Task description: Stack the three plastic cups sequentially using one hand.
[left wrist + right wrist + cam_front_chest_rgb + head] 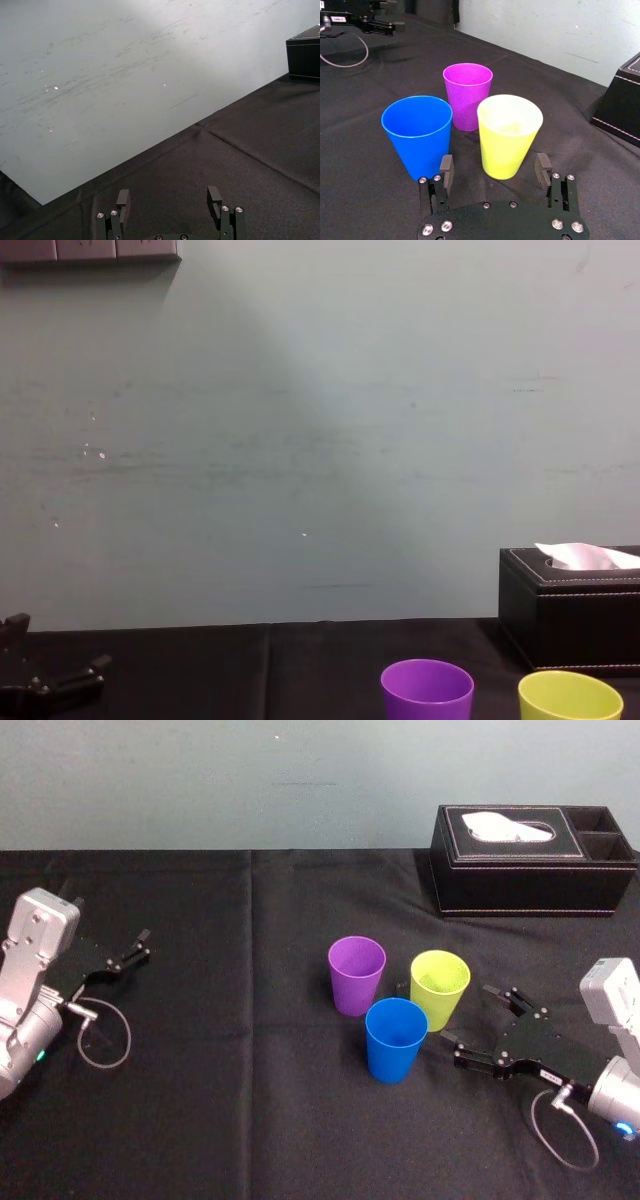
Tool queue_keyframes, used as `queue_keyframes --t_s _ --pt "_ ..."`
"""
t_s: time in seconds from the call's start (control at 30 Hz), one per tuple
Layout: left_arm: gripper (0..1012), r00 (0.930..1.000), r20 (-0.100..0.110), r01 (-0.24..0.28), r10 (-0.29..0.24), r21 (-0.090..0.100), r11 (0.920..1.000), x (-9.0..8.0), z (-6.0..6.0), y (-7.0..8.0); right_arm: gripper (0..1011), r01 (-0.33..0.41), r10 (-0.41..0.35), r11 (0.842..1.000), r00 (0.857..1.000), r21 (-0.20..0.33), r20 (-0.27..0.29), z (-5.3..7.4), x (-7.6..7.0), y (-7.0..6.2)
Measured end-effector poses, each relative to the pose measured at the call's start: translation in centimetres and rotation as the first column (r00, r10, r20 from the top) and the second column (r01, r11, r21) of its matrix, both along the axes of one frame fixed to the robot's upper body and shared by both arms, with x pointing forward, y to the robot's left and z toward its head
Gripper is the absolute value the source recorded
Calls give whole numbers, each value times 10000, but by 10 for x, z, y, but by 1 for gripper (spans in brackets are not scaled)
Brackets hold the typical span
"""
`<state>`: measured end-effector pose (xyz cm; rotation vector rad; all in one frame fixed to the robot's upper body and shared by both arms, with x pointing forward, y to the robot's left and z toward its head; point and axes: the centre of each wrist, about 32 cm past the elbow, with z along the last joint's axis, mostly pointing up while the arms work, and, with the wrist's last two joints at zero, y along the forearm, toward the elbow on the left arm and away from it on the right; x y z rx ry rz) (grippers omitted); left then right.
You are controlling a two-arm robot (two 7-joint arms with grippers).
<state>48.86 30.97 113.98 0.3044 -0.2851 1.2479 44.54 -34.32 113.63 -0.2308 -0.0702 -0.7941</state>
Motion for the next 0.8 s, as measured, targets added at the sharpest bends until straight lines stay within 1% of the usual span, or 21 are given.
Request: queue_keyframes --t_s 0.3,0.57,0.8 --pt "1011 10000 0 0 0 0 10000 0 0 0 1003 129 -128 9999 9999 81 -90 -4 6 3" --pt "1011 10000 0 0 0 -1 10000 0 0 0 1003 192 -190 9997 9998 139 -113 -5 10 6" --pt "1011 10000 1 0 0 0 10000 0 0 0 1003 249 -247 9996 9996 165 -116 -5 17 11"
